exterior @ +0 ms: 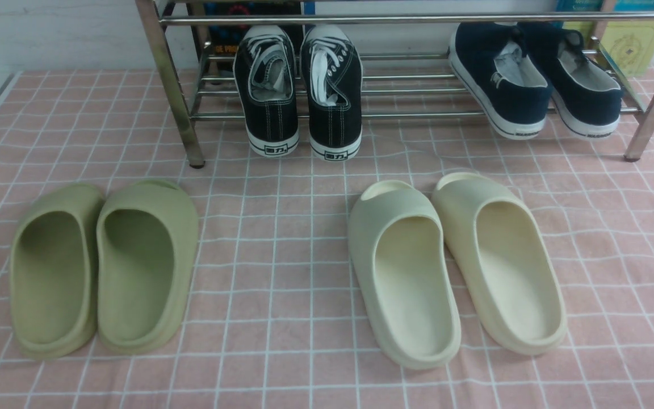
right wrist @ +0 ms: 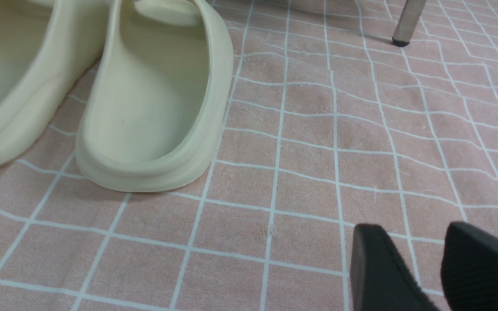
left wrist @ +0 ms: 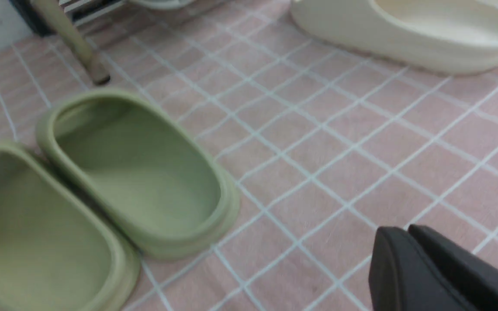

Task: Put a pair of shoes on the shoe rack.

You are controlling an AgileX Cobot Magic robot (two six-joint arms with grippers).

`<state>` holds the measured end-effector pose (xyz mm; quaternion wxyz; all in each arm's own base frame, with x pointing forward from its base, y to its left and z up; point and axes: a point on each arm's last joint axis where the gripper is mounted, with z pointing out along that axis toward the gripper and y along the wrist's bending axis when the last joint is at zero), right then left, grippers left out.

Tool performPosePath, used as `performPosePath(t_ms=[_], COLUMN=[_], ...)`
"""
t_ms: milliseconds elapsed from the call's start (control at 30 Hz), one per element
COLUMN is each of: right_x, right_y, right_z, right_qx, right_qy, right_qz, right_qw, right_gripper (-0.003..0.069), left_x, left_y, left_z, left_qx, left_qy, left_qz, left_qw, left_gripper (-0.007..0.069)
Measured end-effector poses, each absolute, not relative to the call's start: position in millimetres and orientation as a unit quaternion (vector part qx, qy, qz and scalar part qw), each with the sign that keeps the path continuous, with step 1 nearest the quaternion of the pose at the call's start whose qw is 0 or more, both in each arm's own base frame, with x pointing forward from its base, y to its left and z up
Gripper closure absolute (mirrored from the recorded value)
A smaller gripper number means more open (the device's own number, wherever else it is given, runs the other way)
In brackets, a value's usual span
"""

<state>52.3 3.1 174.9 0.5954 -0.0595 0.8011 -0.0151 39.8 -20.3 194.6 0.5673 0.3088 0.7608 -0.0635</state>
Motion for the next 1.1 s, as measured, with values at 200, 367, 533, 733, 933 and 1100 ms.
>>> performPosePath(t_ms=[200,367,533,733,933,1100], right_x=[52.3,52.3,52.3,52.3,52.3,52.3], right_y=[3.1,3.1,3.1,3.1,3.1,3.1], right_z=[175.2,175.2,175.2,175.2,175.2,175.2], right_qx=[-0.06,-0.06,-0.06,-0.06,-0.06,-0.06], right_qy=[0.801,0.801,0.801,0.801,0.801,0.801], right_qz=[-0.015,-0.015,-0.015,-0.015,-0.015,-0.015], right_qw=[0.596,0.596,0.596,0.596,0.596,0.596], right_gripper=[0.0421,0.0421,0.0421,0.0421,0.0421,0.0421], left_x=[45.2,47.6,48.5,49.1,49.2,50.0], left_y=[-16.4,-9.6,-2.9,-1.9,-1.9,-2.1], left_z=[170.7,170.8,171.0,171.1,171.0,171.8], left_qx=[0.264,0.204,0.147,0.14,0.14,0.14], left_qy=[0.79,0.805,0.817,0.815,0.814,0.809], left_qz=[-0.025,0.016,0.055,0.063,0.063,0.063], left_qw=[0.552,0.557,0.555,0.559,0.559,0.568], left_gripper=[0.0573,0.0571,0.0565,0.0555,0.055,0.0542])
